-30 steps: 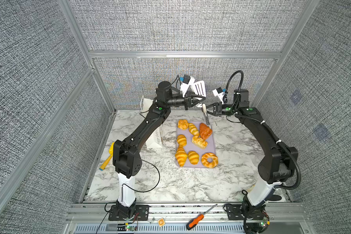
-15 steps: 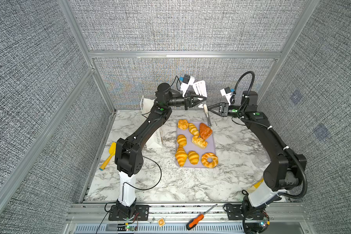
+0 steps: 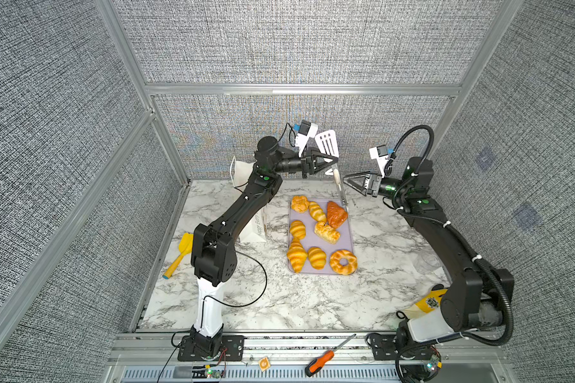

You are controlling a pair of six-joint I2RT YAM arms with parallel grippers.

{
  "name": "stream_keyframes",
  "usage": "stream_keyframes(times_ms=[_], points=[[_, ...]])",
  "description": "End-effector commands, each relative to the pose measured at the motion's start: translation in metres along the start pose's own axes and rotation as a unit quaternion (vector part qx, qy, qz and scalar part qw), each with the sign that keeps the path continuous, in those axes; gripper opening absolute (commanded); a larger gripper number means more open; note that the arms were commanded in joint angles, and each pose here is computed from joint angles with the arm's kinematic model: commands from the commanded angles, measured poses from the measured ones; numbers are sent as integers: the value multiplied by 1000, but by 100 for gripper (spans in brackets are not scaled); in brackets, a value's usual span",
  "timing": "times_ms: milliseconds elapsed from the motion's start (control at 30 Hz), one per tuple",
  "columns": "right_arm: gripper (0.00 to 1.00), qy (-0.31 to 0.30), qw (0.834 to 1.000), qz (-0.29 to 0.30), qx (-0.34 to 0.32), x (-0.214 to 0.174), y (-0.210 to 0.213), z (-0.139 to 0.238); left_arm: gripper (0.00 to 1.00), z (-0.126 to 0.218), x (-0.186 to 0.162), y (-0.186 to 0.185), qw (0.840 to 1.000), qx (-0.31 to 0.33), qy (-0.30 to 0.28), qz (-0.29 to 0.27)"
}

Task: Place the fake bread into the paper bag

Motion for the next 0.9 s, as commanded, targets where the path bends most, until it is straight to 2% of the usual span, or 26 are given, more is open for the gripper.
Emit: stream_keyframes(times_ms=[0,867], points=[[100,-5,1000,17,13,4,5,-3,0,-3,7,-11,999,-15,-9,-32],[97,9,1000,12,26,12,3,-33,0,-21,0,-17,999,-17,-12,-39]])
Point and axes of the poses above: each gripper's point midway between its finger pads, its own z axis back along the fingers, its own y axis along the line the jaws close on, x = y × z, the point moved 9 cm from there along z, back along the fingers, and after that the axes turned 15 degrees about z, right-handed, at the moved point
